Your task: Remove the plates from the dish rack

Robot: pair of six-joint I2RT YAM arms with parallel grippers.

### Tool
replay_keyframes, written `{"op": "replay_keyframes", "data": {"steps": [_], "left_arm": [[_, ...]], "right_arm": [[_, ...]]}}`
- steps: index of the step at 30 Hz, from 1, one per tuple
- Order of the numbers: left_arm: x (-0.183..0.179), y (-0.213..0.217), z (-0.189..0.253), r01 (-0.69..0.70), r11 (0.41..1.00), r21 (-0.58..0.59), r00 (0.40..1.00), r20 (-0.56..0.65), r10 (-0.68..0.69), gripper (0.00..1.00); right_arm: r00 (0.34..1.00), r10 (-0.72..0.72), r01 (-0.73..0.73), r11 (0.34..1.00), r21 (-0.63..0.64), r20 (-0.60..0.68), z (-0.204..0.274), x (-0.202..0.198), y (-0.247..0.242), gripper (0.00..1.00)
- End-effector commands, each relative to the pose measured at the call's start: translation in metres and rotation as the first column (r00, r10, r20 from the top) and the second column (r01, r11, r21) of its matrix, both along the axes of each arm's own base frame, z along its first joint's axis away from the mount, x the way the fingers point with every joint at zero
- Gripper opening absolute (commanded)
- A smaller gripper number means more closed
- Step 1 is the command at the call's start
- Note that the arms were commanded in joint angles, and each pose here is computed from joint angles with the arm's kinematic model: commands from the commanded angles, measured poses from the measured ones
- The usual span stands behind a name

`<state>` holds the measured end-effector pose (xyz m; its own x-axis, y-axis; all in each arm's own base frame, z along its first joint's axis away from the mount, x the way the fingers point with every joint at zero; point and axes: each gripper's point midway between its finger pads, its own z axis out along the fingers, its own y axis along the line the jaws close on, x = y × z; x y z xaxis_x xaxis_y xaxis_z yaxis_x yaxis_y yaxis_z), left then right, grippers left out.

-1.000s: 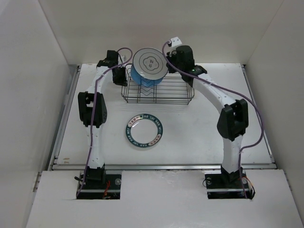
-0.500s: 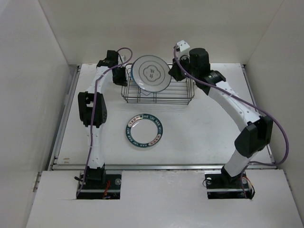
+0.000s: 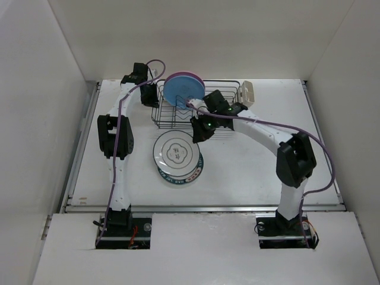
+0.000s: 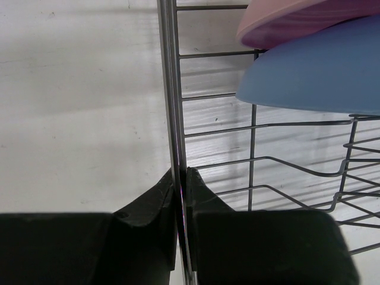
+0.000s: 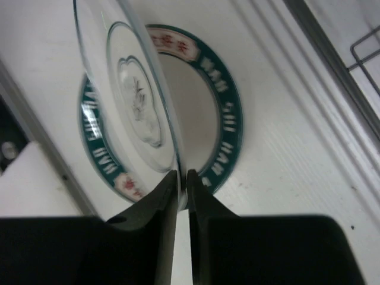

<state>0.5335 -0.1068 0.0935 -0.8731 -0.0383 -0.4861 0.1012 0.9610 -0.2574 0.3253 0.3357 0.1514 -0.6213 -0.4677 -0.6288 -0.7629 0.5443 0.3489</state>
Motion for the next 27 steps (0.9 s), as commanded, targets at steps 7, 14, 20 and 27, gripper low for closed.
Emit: {"op": "replay_keyframes", "data": {"steps": [7, 14, 20, 27], "left_arm": [[-0.001, 0.001, 0.011, 0.014, 1.0, 0.008, 1.0, 0.009, -0.014, 0.0], [-0.001, 0.0, 0.011, 0.026, 1.0, 0.005, 1.0, 0.011, -0.026, 0.0], [-0.002, -0.007, 0.012, 0.04, 0.999, -0.003, 0.999, 0.01, -0.04, 0.0], [-0.003, -0.011, 0.012, 0.057, 0.998, 0.001, 0.998, 0.013, -0.057, 0.0]], "right_arm": [[0.99, -0.091, 0.103, 0.988, -0.116, 0.104, 0.001, 0.023, -0.015, 0.28], [0.959, -0.119, 0.132, 0.991, -0.031, 0.257, 0.058, 0.048, -0.007, 0.67], [0.709, -0.457, 0.408, 0.887, 0.216, 0.537, 0.143, 0.152, -0.032, 0.69], [0.523, -0.609, 0.54, 0.778, 0.32, 0.596, 0.155, 0.251, -0.035, 0.61]]}}
